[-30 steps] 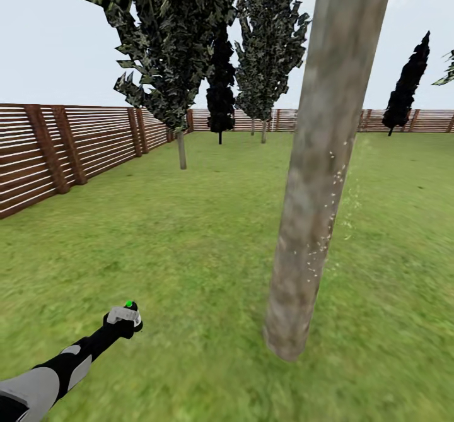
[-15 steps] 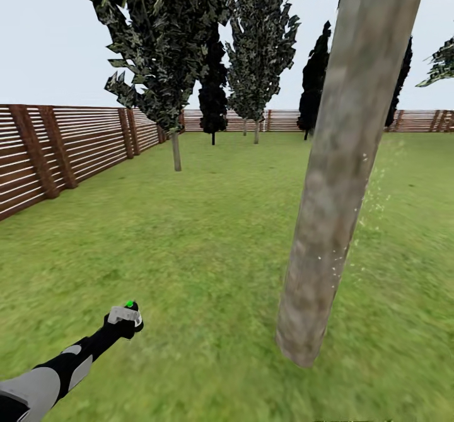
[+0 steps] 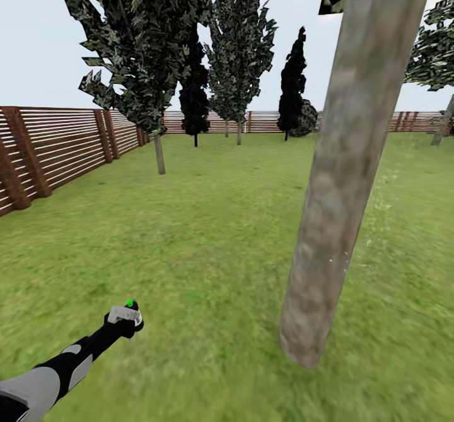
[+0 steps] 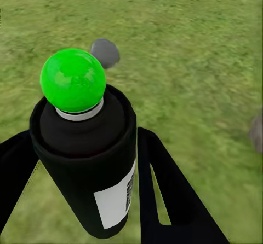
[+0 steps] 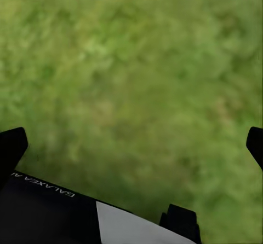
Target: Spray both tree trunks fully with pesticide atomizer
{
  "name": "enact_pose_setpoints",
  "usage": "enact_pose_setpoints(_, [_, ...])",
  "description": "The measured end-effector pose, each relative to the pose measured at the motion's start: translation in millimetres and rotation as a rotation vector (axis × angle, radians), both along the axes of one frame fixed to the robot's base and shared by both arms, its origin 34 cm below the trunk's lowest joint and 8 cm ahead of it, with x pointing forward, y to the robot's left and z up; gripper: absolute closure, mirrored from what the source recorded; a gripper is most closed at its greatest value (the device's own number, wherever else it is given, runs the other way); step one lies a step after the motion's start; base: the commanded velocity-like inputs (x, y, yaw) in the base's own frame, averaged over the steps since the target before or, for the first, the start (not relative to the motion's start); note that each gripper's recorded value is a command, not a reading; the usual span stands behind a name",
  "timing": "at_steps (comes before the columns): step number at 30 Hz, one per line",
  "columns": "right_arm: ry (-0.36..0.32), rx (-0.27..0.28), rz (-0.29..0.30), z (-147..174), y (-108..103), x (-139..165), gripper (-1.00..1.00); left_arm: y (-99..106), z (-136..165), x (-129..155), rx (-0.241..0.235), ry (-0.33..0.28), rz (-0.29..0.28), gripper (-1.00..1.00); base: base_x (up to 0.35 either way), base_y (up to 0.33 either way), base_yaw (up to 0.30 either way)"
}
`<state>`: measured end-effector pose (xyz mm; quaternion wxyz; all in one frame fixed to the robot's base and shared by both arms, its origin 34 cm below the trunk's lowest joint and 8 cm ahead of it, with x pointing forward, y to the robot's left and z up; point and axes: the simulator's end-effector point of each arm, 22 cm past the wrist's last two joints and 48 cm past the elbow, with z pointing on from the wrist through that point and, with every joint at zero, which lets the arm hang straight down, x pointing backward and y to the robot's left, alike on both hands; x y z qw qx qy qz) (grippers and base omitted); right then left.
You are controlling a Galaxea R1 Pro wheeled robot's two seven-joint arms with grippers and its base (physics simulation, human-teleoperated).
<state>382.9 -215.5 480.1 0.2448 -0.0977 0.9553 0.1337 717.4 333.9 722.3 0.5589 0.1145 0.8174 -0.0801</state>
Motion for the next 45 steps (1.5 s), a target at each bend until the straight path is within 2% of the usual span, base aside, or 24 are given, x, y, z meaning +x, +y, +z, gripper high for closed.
enact_pose_setpoints(4, [-0.001,-0.001,0.000,0.1,-0.5,0.3,-1.00,-0.6,0.0,0.1,-0.001,0.002,-0.002,1.00,0.245,0.295,-0.003])
enact_pose_setpoints(6, [-0.001,0.001,0.000,0.1,0.4,0.1,-1.00,-0.8,-5.0,-1.8,-0.004,0.029,-0.001,1.00,0.247,0.294,-0.034])
enact_pose_setpoints(9, [-0.001,0.000,0.000,0.2,-0.3,0.3,-1.00,-0.9,-6.4,-2.4,-0.005,0.037,-0.001,1.00,0.247,0.294,-0.177])
enact_pose_setpoints(19, [-0.005,-0.001,0.001,1.0,-0.5,1.5,-1.00,-3.9,-4.9,-2.0,-0.008,0.035,-0.003,1.00,0.192,0.313,-0.267])
enact_pose_setpoints(45, [-0.018,-0.001,0.001,4.1,-0.5,5.7,-1.00,-5.5,2.0,-0.7,-0.010,0.023,-0.005,1.00,0.101,0.337,-0.274])
